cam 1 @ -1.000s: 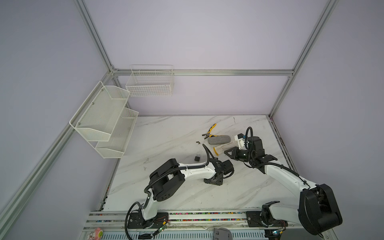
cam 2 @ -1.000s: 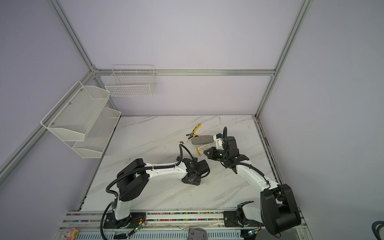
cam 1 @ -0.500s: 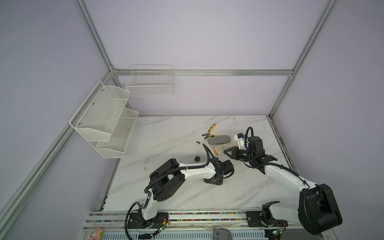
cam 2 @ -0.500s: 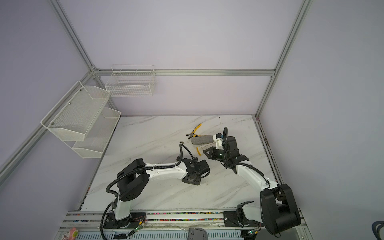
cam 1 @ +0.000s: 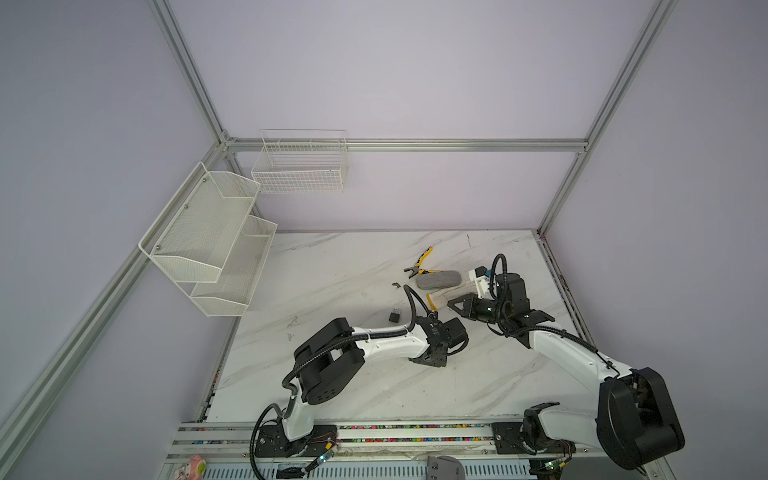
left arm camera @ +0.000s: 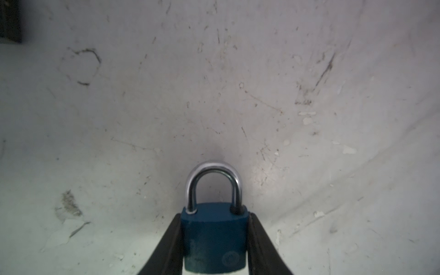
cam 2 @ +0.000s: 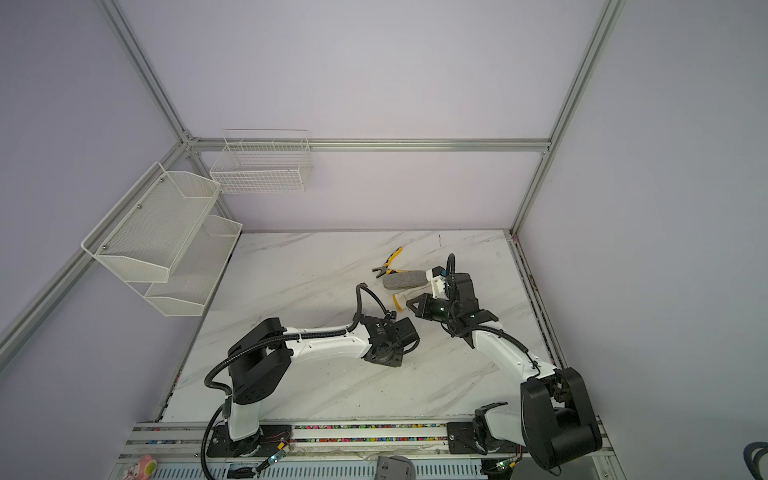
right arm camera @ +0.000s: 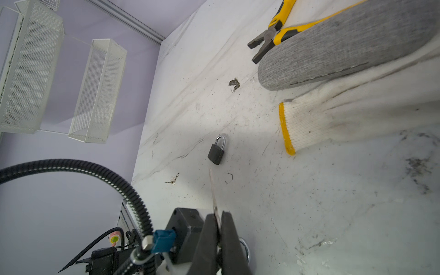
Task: Unlock with the key
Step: 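Lift the blue padlock with the left gripper toward the key in the right gripper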
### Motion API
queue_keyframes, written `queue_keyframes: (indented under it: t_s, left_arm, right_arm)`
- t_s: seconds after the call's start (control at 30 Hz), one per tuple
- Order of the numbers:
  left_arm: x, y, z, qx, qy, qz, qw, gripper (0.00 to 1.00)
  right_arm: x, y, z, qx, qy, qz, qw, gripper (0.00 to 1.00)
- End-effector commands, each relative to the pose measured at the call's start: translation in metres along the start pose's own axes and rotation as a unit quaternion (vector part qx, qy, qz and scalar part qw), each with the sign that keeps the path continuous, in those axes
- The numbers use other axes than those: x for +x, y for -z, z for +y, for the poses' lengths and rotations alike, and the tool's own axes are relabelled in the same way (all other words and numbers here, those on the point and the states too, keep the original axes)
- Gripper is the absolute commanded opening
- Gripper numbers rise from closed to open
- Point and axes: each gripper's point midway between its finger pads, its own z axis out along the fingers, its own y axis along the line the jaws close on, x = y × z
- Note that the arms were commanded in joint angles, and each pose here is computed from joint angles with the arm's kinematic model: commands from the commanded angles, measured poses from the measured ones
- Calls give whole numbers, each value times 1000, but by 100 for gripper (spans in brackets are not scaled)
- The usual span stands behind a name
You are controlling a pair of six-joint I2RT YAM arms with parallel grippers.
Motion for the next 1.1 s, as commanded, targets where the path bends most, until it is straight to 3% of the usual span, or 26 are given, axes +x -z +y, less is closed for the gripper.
queue_keyframes:
  t_s: [0.0, 0.4, 0.57, 0.87, 1.07]
  left_arm:
    - [-23, 42, 8, 24, 32, -65, 997, 15]
    - [-55, 111, 66, 39, 147, -177, 972, 0]
    - [-77, 139, 88, 98, 222, -215, 946, 0]
    - [-109, 175, 124, 139, 319, -285, 893, 0]
    - [-120, 180, 121, 161, 332, -284, 885, 0]
  right_arm:
    - [-14, 11, 6, 15, 16, -24, 999, 0]
    - [-31, 21, 10, 82, 39, -51, 995, 0]
    - [-16, 6, 21, 106, 65, -41, 991, 0]
    - [35, -22, 68, 64, 56, -34, 996, 0]
    - [69, -40, 115, -51, 14, -34, 998, 0]
